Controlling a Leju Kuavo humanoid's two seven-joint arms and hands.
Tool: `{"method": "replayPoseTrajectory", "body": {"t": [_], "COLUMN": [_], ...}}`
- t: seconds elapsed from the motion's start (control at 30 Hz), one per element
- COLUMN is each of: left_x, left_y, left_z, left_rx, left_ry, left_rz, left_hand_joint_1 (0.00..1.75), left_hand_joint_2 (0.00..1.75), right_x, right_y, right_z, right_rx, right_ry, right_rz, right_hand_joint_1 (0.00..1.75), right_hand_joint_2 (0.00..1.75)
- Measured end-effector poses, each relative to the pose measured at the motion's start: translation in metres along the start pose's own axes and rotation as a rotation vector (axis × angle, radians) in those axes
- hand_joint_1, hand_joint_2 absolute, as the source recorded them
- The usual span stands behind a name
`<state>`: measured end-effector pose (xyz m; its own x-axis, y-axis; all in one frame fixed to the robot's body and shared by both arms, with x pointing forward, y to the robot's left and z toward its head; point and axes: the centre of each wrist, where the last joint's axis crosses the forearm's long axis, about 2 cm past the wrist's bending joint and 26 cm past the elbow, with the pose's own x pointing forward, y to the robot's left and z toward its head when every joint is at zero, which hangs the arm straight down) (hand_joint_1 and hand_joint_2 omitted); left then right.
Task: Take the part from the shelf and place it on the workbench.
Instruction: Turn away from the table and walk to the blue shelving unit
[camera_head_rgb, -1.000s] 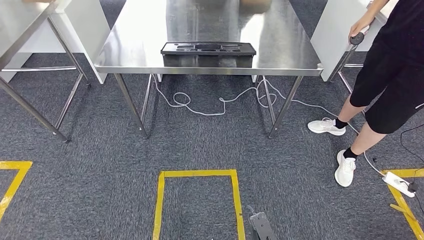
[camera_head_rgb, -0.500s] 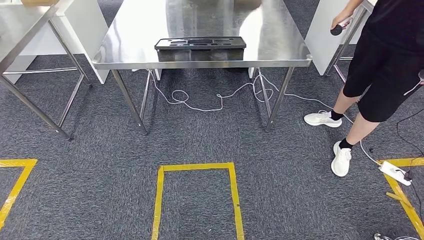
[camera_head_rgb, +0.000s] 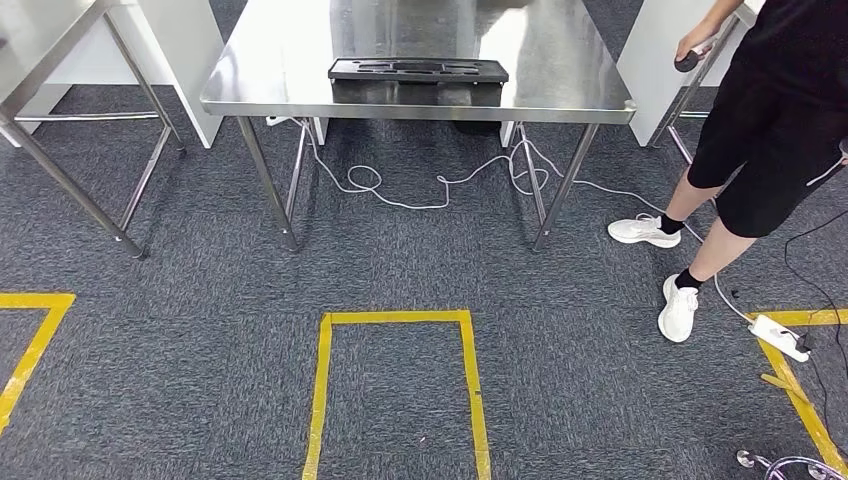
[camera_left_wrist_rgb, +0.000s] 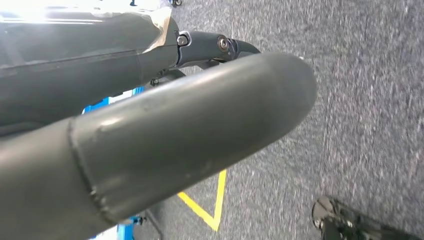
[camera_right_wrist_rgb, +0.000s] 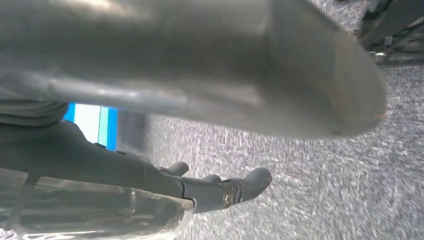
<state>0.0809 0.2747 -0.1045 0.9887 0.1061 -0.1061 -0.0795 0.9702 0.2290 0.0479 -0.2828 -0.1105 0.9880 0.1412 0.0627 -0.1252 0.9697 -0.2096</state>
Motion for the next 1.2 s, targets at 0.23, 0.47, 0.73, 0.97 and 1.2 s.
{"method": "replayPoseTrajectory", "body": {"t": [0.23,0.47,0.73,0.97,1.2], "left_x": [0.0,0.002,0.003,0.005,0.007], "left_y": [-0.002,-0.002,-0.003,-0.004,-0.007], "left_z": [0.001,0.001,0.002,0.003,0.004], "left_rx": [-0.006,-0.001,-0.002,-0.006,-0.016], "left_ry": [-0.001,-0.004,-0.007,-0.01,-0.011], "left_rz": [-0.002,0.001,0.0,0.003,0.016], "left_hand_joint_1": [0.0,0.0,0.0,0.0,0.0], "left_hand_joint_2": [0.0,0.0,0.0,0.0,0.0], "right_x": [0.0,0.001,-0.001,0.001,0.005], "right_y": [0.002,0.008,0.012,0.013,0.019], "right_z": [0.0,0.002,0.003,0.003,0.005], "right_rx": [0.016,0.036,0.045,0.043,0.078], "right_ry": [-0.051,-0.071,-0.073,-0.088,-0.496], "right_rz": [-0.006,0.011,0.02,0.033,0.009], "right_hand_joint_1": [0.0,0.0,0.0,0.0,0.0], "right_hand_joint_2": [0.0,0.0,0.0,0.0,0.0]}}
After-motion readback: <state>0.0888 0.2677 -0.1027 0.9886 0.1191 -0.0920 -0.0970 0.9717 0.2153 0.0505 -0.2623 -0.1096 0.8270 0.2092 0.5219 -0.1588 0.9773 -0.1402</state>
